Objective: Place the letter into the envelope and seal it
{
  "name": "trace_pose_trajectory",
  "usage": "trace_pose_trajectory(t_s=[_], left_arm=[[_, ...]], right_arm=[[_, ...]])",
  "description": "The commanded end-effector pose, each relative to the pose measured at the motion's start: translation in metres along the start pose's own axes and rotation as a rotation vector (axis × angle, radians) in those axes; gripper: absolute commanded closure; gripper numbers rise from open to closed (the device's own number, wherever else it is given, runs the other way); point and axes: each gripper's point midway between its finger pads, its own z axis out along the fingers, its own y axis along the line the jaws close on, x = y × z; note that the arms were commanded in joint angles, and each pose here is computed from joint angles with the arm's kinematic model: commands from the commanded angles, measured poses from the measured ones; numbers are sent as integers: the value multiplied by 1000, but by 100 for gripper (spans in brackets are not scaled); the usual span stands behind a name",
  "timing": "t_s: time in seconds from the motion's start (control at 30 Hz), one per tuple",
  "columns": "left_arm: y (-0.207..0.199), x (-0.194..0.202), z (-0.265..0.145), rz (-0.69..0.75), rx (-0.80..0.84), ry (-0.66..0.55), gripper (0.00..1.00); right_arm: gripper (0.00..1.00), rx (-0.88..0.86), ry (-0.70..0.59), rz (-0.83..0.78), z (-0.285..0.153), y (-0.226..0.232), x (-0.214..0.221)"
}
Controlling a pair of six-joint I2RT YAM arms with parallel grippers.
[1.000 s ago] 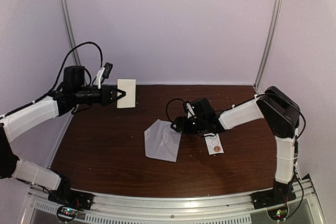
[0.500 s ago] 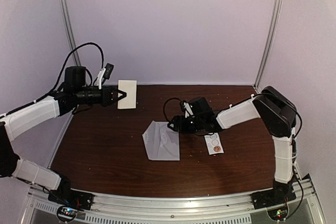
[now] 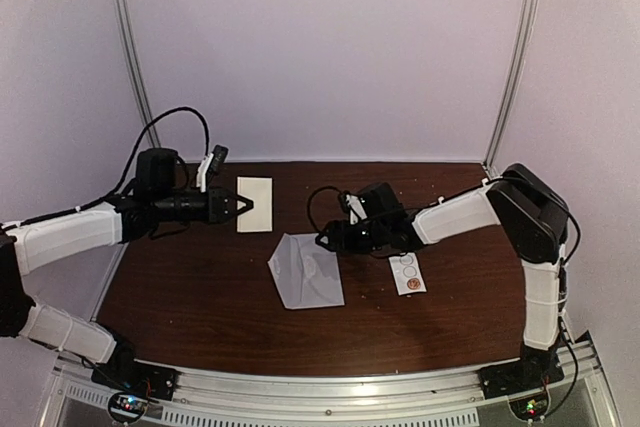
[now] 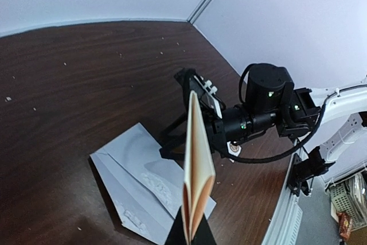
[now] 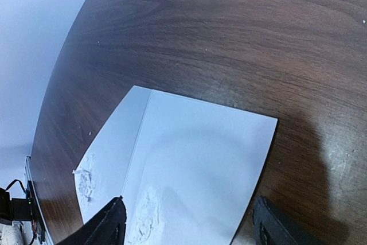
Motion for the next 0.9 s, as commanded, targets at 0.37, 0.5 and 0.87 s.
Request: trace_pose_trajectory(t_s=[0.37,0.5,0.87], left_arm=[[-5,87,52,-424,-87,53,100],[6,96,60,-431,-126,80,100],[33,129,77,-436,-203,179,100]], right_arm=[[25,-19,-32,8,-80,24,21],[25,-31,-24,14,-83,26,34],[24,-61,44,8,-62,38,59]])
